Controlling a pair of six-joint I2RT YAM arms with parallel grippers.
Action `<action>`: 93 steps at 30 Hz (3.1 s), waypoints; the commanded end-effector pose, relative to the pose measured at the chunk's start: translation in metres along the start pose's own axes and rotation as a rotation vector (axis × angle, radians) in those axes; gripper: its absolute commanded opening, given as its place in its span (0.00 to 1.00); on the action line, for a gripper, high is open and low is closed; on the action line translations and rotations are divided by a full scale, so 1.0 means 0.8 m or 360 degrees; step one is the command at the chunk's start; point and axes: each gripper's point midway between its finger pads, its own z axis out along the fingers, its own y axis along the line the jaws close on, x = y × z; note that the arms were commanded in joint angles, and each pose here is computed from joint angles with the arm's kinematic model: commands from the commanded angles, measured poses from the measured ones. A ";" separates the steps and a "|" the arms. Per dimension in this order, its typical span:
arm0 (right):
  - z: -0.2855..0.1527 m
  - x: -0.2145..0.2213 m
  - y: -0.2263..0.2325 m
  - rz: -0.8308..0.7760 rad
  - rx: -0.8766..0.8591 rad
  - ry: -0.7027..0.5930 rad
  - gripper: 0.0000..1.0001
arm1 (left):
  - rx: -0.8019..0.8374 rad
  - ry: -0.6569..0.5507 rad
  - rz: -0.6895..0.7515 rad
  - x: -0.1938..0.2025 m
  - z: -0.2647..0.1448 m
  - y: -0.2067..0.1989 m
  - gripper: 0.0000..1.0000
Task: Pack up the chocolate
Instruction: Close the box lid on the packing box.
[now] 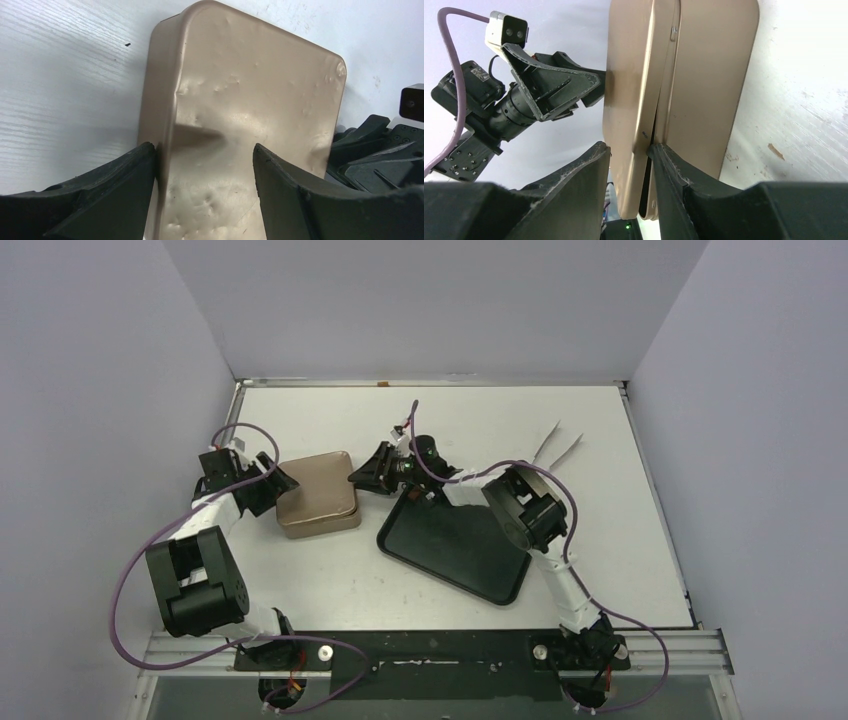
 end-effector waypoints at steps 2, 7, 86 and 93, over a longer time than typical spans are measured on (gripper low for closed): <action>0.008 0.025 0.094 -0.0156 -0.0416 0.0135 0.38 | 0.0261 0.0022 0.0074 0.002 -0.013 -0.060 0.66; 0.001 0.026 0.103 -0.0143 -0.0475 0.0131 0.39 | 0.0222 0.0017 0.0092 0.003 -0.011 -0.053 0.66; 0.054 0.050 0.042 -0.0116 -0.0024 0.0279 0.38 | 0.0268 -0.0020 0.0100 0.006 -0.017 -0.066 0.80; 0.055 0.053 0.047 -0.0142 -0.0035 0.0297 0.29 | 0.0260 -0.0026 0.0110 0.002 -0.016 -0.067 0.80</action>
